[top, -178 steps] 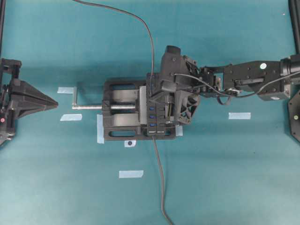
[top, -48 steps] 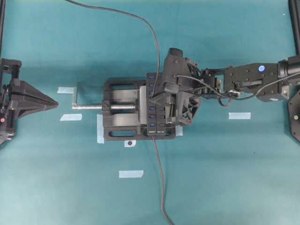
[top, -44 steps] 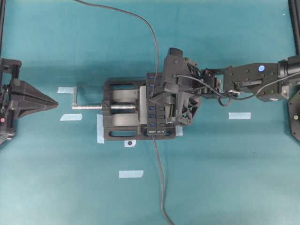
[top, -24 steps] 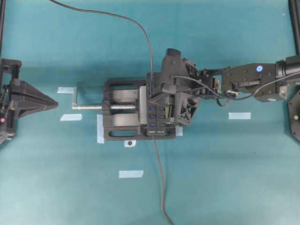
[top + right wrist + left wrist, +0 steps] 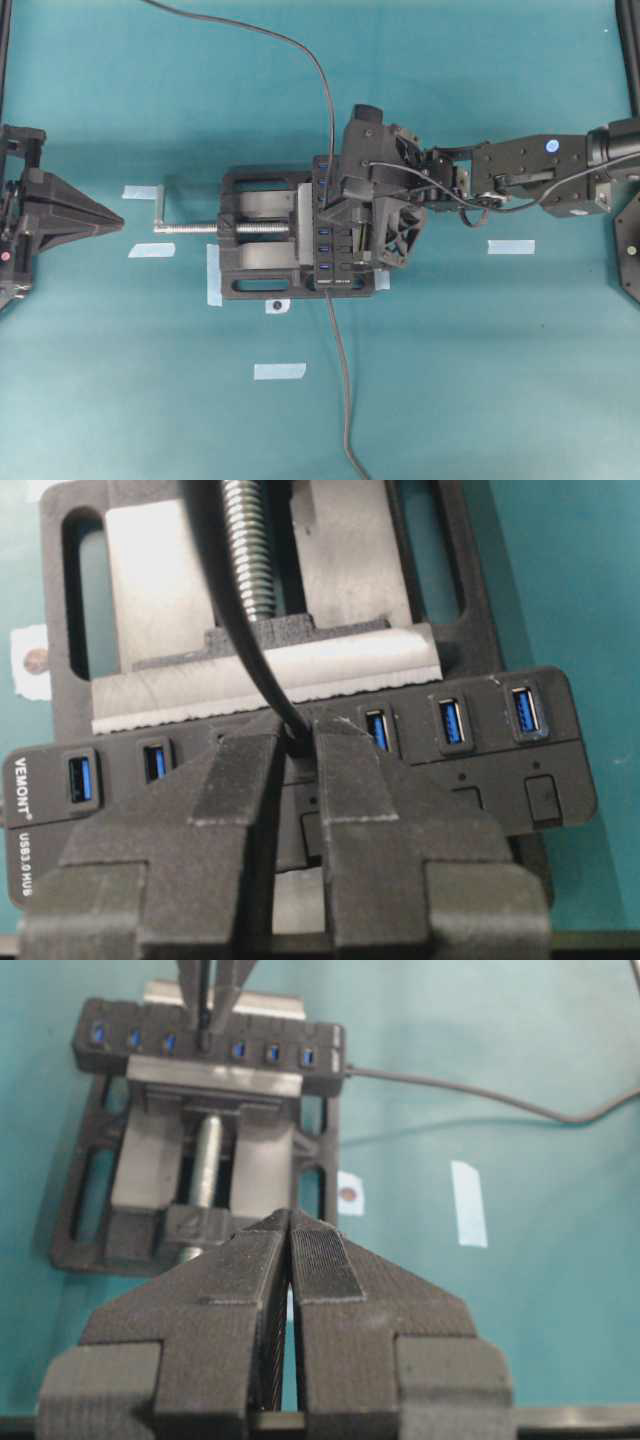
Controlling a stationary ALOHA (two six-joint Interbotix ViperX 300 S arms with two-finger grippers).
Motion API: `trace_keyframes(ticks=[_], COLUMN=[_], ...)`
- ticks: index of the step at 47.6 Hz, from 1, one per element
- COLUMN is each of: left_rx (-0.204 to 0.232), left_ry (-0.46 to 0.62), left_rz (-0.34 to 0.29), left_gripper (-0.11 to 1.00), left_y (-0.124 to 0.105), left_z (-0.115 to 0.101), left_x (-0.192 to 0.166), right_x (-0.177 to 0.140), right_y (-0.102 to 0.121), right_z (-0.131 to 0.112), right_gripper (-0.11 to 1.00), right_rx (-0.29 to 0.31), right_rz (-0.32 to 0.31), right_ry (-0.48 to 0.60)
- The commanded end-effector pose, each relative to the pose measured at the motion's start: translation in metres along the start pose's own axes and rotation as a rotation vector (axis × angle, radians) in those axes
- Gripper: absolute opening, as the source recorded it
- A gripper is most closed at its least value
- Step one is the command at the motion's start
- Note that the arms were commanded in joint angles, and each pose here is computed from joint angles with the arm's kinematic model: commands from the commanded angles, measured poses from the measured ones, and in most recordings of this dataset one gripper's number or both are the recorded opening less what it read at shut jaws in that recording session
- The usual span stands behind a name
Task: Insert the USB into the center port of the fixed hub
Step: 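Press and hold the plug seated in the center port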
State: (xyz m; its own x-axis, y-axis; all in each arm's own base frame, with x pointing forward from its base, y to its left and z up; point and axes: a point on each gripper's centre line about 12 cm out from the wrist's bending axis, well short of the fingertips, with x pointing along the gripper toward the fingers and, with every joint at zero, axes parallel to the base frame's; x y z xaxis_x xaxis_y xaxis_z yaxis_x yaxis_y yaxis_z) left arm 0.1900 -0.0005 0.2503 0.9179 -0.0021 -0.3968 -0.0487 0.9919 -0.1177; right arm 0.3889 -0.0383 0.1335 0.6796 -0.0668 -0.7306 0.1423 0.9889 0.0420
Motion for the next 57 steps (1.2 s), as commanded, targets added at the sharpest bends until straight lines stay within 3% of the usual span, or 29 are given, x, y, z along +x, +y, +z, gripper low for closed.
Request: trace_keyframes(ticks=[1,44,53,57], left_rx=[0.001,0.000,0.000,0.000], left_ry=[-0.012,-0.009,-0.008,-0.009], left_rz=[-0.003,-0.001,-0.001,-0.001], left_gripper=[0.02,0.02,0.02,0.02], left_y=[-0.001,0.000,0.000,0.000], left_z=[0.004,0.004,0.004,0.004], left_x=[0.000,0.000,0.000,0.000], right_x=[0.004,0.005,0.004,0.003], right_y=[0.001,0.001,0.001,0.000], right_z=[-0.007,0.004,0.012,0.012], right_gripper=[0.09,0.09,0.17,0.28], right_rx=[0.001,0.001,0.003,0.007], right_rz=[0.000,0.001,0.000,-0.001], right_ry=[0.037,0.017,-0.003,-0.003])
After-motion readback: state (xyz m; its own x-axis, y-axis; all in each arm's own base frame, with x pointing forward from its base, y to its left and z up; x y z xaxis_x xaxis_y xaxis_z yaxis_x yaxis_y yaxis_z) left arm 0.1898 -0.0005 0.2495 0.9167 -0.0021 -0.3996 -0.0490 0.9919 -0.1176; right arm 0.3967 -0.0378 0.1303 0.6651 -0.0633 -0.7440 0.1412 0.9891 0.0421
